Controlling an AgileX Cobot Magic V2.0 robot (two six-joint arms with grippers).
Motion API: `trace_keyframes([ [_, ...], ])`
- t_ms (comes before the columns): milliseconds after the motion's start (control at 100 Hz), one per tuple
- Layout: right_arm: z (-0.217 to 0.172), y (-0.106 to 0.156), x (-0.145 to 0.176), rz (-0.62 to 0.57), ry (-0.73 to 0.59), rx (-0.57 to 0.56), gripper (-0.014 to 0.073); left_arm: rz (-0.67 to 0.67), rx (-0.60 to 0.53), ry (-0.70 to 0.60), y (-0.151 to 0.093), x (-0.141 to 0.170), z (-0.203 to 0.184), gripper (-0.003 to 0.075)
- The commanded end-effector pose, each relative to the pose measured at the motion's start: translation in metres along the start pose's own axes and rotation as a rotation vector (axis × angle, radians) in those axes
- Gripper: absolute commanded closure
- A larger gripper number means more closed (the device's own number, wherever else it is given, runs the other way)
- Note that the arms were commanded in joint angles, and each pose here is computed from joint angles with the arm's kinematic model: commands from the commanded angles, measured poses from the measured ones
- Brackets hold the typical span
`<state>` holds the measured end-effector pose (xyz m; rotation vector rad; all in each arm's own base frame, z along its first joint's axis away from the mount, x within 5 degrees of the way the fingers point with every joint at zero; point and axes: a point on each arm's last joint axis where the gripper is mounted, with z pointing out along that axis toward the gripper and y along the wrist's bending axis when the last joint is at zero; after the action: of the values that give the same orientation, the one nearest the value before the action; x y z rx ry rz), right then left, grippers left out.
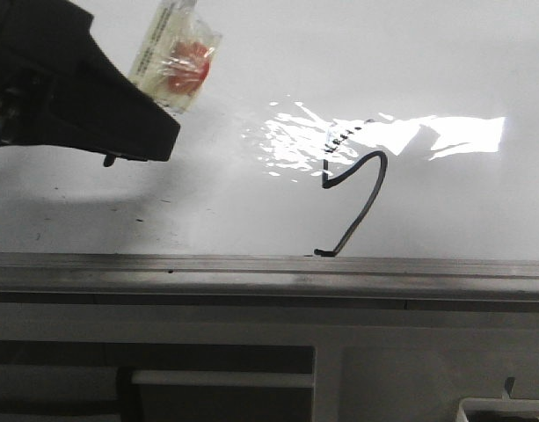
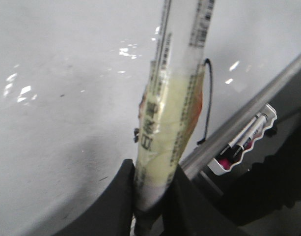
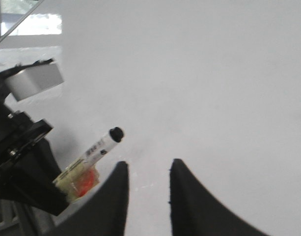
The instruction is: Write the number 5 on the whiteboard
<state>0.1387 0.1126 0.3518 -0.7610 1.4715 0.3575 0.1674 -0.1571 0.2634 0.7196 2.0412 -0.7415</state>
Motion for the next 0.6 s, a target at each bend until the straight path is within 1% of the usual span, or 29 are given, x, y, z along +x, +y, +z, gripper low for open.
trace_keyframes([
  [0,-0.014,-0.009,-0.015,0.048,-0.059,0.079,0.0669,-0.111,-0.055,-0.079,0.003,-0.009,-0.004,0.0741],
  [100,-0.021,-0.014,-0.007,0.068,-0.032,0.152,0.0661,-0.142,-0.088,-0.098,0.003,-0.009,-0.004,0.0741],
  [220,-0.021,-0.017,0.011,0.084,0.041,0.220,0.0661,-0.144,-0.103,-0.115,-0.009,-0.008,-0.001,0.0741],
  [290,-0.021,-0.015,0.021,0.094,0.070,0.218,0.0661,-0.126,-0.128,-0.125,-0.017,-0.007,0.001,0.0741],
  [330,-0.021,-0.014,0.025,0.097,0.082,0.216,0.0661,-0.122,-0.160,-0.134,-0.019,-0.006,0.002,0.0741],
  [450,-0.020,-0.012,0.028,0.099,0.089,0.207,0.0661,-0.136,-0.233,-0.142,-0.027,-0.001,0.006,0.0741],
  [590,-0.020,-0.012,0.028,0.099,0.089,0.205,0.0661,-0.157,-0.231,-0.112,-0.035,0.001,0.017,0.0741],
])
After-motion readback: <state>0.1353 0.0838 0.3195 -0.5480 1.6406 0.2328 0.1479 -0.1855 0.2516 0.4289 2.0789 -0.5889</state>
